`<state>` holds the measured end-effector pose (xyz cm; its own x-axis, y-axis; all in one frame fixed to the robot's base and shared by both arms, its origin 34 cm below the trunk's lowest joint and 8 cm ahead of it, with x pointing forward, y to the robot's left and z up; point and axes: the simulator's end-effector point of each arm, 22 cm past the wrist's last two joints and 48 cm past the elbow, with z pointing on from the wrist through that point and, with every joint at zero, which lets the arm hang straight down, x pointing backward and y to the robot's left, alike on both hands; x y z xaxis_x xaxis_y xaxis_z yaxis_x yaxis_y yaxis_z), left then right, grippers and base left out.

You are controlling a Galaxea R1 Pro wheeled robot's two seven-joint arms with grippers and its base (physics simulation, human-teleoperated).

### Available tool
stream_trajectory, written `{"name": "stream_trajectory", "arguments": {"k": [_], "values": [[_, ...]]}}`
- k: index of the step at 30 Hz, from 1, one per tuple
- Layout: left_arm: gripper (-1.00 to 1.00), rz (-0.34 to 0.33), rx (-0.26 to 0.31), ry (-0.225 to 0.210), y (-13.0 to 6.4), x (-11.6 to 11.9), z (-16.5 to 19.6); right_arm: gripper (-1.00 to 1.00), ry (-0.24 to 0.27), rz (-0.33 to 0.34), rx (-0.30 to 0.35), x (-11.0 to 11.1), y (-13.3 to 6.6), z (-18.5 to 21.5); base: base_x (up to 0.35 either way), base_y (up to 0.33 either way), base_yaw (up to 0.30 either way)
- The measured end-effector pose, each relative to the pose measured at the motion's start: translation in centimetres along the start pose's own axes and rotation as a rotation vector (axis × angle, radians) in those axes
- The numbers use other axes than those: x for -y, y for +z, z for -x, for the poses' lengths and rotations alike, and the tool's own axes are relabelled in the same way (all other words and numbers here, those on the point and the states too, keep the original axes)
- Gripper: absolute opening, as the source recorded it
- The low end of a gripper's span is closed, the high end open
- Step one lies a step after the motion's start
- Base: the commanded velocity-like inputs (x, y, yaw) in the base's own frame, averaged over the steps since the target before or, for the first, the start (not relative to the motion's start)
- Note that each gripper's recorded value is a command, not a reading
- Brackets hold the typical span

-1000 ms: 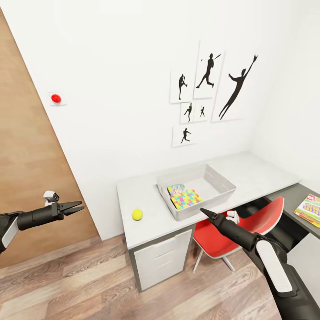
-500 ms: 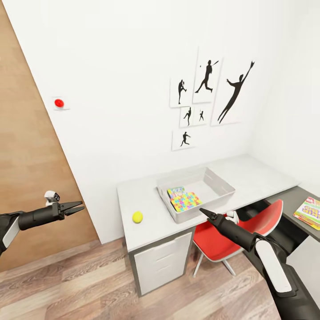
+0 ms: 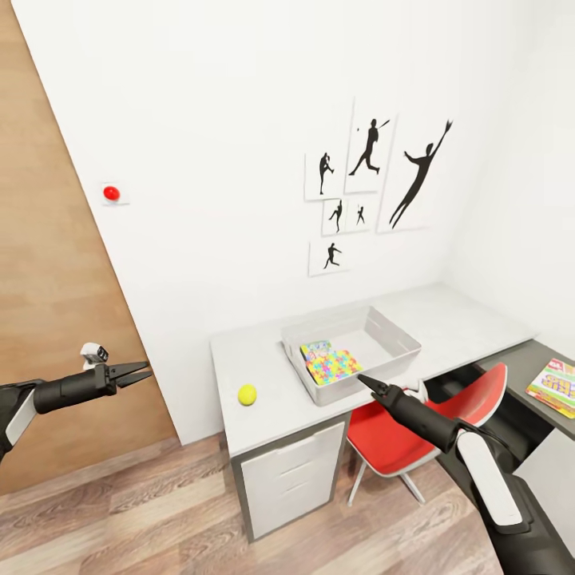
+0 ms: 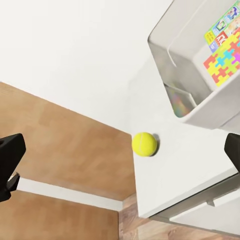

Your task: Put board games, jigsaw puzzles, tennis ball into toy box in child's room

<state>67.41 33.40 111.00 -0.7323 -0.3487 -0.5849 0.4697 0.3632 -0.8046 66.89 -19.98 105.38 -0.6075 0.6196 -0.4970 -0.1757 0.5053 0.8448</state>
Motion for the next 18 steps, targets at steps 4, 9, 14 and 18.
{"name": "stream_trajectory", "arguments": {"k": [4, 9, 14, 18], "values": [[1.00, -0.003, 0.003, 0.006, -0.1, 0.4, 0.2, 1.00, -0.010, 0.003, 0.000, -0.3, 0.2, -0.2, 0.000, 0.000, 0.030], [1.00, -0.009, 0.006, 0.013, -0.2, 0.8, 0.4, 1.00, -0.029, 0.008, 0.018, -0.7, 0.2, 0.1, 0.000, 0.000, 0.065], [1.00, -0.009, 0.010, 0.021, -0.4, 1.2, 0.6, 1.00, -0.033, 0.013, 0.024, -1.1, 0.2, 0.3, -0.007, 0.000, 0.095], [1.00, -0.010, 0.011, 0.025, -0.5, 1.5, 0.8, 1.00, -0.035, 0.017, 0.028, -1.3, 0.1, 0.5, -0.074, 0.055, 0.134]]}}
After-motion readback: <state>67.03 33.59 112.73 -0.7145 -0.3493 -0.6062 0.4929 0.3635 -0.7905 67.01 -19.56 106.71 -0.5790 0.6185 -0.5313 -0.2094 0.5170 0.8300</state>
